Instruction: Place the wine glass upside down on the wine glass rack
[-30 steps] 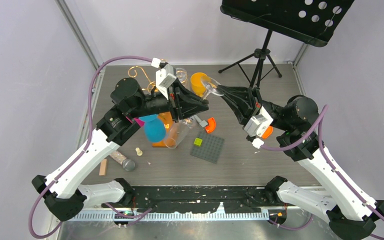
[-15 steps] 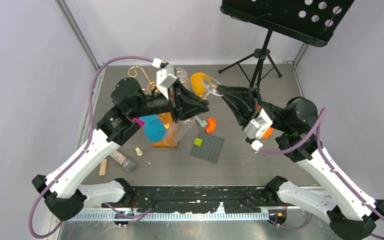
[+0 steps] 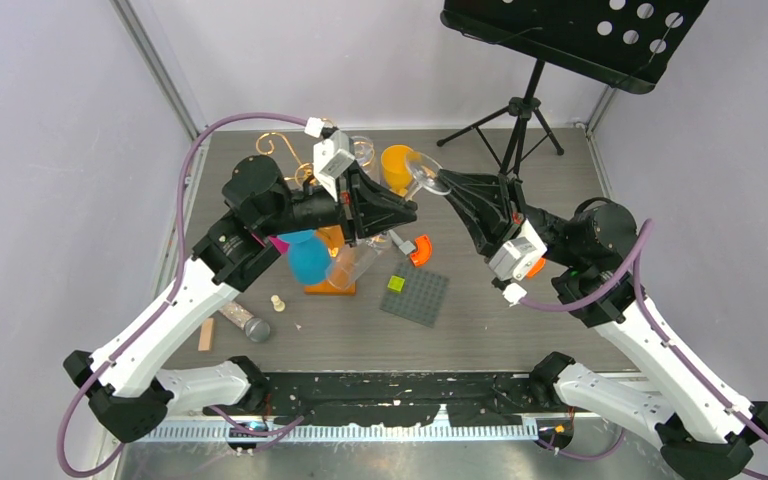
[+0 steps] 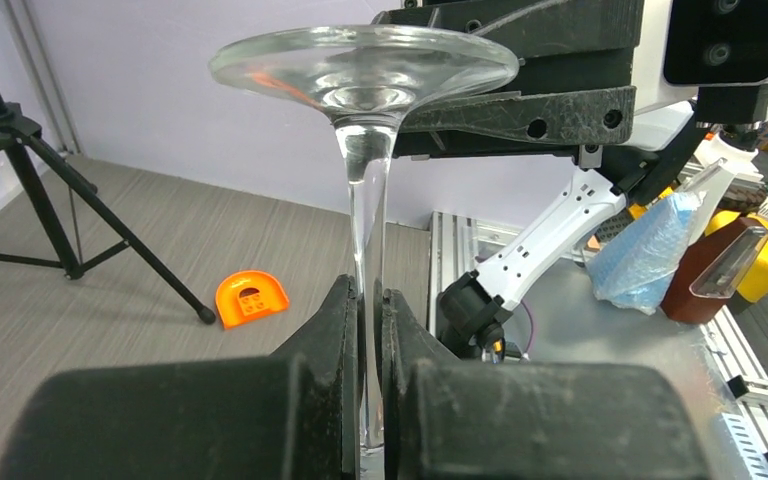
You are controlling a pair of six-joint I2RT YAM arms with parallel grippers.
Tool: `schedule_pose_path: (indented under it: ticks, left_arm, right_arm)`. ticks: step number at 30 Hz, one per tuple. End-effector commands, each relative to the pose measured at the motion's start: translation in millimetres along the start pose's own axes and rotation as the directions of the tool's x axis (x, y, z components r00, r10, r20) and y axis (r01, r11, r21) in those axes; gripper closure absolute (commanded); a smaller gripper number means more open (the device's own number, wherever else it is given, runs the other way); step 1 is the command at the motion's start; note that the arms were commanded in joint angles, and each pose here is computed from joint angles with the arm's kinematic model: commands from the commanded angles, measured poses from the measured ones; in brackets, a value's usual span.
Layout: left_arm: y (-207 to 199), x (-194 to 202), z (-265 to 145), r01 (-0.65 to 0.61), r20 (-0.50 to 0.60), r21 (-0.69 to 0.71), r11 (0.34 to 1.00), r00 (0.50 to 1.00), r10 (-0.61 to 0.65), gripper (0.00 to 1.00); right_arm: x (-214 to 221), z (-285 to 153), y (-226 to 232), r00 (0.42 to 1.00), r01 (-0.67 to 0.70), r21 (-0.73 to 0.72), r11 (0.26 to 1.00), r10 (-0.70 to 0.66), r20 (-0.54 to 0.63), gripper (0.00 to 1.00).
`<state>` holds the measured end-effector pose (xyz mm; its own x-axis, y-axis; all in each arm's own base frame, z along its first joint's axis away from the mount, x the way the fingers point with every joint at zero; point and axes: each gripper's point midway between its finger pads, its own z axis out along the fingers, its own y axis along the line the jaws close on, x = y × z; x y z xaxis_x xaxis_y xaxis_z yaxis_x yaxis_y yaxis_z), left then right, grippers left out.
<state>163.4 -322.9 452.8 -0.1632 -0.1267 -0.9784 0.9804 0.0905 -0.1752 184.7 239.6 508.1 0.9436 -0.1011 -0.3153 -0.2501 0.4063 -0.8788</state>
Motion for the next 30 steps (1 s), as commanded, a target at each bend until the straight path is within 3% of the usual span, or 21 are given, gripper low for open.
schedule_pose_path:
  ticks: [1, 4, 8, 13, 16, 21, 23, 30]
  left_arm:
    - [-7.2, -23.1, -17.3, -0.089, 0.048, -0.019, 0.996, 0.995, 0.090, 1.00]
    - [-4.1, -37.5, -34.1, -0.119, 0.083, -0.077, 0.990, 0.989, 0.126, 1.00]
    - [-3.1, -63.4, -67.9, -0.180, 0.148, -0.188, 0.966, 0.967, 0.209, 1.00]
    - [-7.0, -88.5, -110.7, -0.281, 0.165, -0.330, 0.901, 0.923, 0.348, 1.00]
    - [4.1, -92.7, -129.8, -0.332, 0.112, -0.407, 0.851, 0.906, 0.407, 1.00]
    - [19.5, -103.8, -156.7, -0.382, 0.063, -0.501, 0.777, 0.879, 0.473, 1.00]
    - [26.7, -105.5, -165.2, -0.423, 0.011, -0.544, 0.725, 0.860, 0.511, 1.00]
    - [51.4, -125.5, -195.3, -0.489, -0.084, -0.666, 0.563, 0.799, 0.595, 1.00]
  right_arm:
    - [-23.1, -0.7, -34.4, 0.997, 0.042, 0.115, 0.992, -0.049, 0.059, 0.76]
    - [-24.5, 3.9, -34.7, 0.996, 0.011, 0.116, 0.993, -0.021, 0.085, 0.61]
    - [-16.1, 10.1, -33.5, 0.996, -0.048, 0.119, 0.992, 0.039, 0.076, 0.51]
    - [11.7, 20.0, -47.0, 0.968, -0.244, 0.207, 0.947, 0.250, -0.002, 0.48]
    - [37.7, 33.8, -30.5, 0.908, -0.391, 0.171, 0.904, 0.409, -0.087, 0.49]
    - [50.9, 50.2, -15.5, 0.842, -0.510, 0.117, 0.852, 0.522, -0.134, 0.50]
    - [54.3, 55.2, -11.5, 0.800, -0.571, 0.116, 0.813, 0.582, -0.143, 0.50]
    - [78.7, 79.8, 8.5, 0.528, -0.806, 0.162, 0.569, 0.816, -0.236, 0.53]
